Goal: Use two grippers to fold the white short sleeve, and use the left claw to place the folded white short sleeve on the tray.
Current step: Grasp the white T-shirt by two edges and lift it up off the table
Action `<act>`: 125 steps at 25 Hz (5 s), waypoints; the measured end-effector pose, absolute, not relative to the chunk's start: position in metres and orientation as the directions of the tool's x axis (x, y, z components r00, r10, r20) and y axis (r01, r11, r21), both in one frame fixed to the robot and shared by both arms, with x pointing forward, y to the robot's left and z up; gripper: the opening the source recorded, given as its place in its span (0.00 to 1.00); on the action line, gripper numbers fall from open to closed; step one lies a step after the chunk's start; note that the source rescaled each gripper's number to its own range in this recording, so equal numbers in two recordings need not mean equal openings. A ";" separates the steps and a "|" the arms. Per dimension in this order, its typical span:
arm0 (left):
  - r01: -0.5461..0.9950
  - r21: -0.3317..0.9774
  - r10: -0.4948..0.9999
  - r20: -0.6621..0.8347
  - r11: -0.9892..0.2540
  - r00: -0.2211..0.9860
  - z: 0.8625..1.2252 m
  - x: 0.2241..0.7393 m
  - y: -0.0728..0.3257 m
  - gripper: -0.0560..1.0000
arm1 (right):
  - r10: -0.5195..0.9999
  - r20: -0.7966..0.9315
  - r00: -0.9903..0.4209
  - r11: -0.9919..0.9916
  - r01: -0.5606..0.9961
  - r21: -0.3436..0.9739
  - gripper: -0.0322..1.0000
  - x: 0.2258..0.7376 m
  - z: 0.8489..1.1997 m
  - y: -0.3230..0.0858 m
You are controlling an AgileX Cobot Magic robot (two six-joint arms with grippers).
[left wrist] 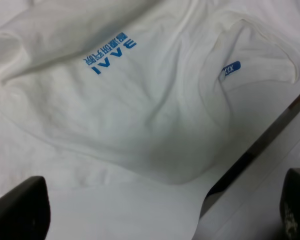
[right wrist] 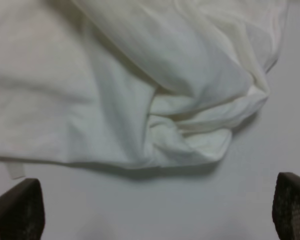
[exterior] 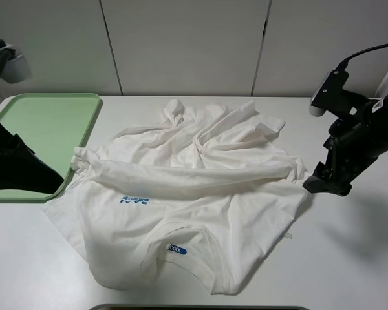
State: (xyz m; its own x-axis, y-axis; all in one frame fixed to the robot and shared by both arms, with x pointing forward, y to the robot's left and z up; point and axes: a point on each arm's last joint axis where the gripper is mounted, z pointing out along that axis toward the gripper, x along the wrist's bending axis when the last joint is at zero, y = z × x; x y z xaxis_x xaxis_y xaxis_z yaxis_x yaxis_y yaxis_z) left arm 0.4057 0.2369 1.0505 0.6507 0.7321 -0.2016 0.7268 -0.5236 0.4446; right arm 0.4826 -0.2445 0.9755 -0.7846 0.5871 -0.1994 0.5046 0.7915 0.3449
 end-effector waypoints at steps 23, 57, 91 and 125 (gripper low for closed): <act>0.743 0.316 0.727 -0.193 -0.590 0.659 1.016 0.434 0.238 0.92 | 0.237 -0.421 -0.876 0.956 0.134 0.259 1.00 0.505 0.933 -0.191; 0.743 0.310 0.725 -0.197 -0.593 0.660 1.016 0.433 0.238 0.92 | 0.246 -0.429 -0.869 0.949 0.126 0.288 0.93 0.525 0.875 -0.181; 0.743 0.311 0.724 -0.196 -0.593 0.661 1.016 0.433 0.238 0.92 | 0.388 -0.355 -0.851 0.915 0.310 0.258 0.49 0.526 0.884 -0.214; 0.579 0.261 0.617 0.091 -0.773 0.782 0.964 0.501 0.236 0.89 | 0.398 -0.382 -0.834 0.909 0.302 0.286 0.09 0.530 0.886 -0.215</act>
State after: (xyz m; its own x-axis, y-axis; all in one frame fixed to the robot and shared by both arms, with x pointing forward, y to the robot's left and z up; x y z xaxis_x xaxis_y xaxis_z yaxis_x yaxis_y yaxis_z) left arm 0.5014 0.2362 0.9636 0.7821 0.6165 0.0910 0.5788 -0.7727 0.2605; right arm 0.5300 -0.2147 0.8862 -0.8341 0.3976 -0.3823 0.3022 0.9093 0.2862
